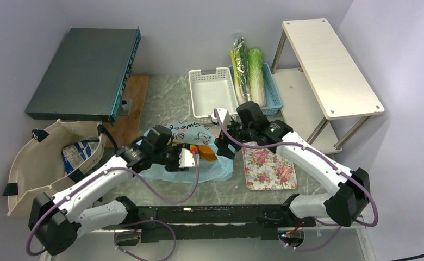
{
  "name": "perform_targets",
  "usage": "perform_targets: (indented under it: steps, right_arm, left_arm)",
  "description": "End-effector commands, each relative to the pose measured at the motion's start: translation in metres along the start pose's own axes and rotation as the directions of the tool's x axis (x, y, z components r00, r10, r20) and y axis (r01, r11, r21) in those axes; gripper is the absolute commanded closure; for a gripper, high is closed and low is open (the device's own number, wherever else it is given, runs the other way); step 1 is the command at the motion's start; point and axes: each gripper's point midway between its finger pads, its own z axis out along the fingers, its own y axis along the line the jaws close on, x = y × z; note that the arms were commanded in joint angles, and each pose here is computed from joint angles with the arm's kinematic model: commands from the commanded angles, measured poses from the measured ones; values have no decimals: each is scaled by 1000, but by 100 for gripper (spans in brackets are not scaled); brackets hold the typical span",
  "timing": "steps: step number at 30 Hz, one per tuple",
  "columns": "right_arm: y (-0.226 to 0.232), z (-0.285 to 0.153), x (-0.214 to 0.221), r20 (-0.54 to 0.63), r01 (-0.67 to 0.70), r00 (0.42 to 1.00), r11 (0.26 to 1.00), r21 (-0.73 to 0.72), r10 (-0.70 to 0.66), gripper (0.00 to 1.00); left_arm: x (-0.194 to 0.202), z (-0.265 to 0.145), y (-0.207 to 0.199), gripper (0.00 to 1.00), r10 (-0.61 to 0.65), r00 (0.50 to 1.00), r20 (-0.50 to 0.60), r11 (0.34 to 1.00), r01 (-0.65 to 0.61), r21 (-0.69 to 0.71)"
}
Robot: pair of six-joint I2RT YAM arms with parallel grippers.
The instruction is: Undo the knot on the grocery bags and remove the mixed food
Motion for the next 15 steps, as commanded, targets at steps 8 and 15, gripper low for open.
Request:
perform_targets:
  steps: [8, 15]
  right_arm:
    - [-27, 5, -28, 67, 22, 997, 995, 98, -29, 53]
    - [-67, -10, -44, 125, -48, 992, 976, 214, 21, 100]
  left_arm:
    - [13, -7, 141, 47, -255, 964, 70, 906, 263, -330]
    - [3, -10, 142, 29, -171, 977, 130, 915, 207, -347]
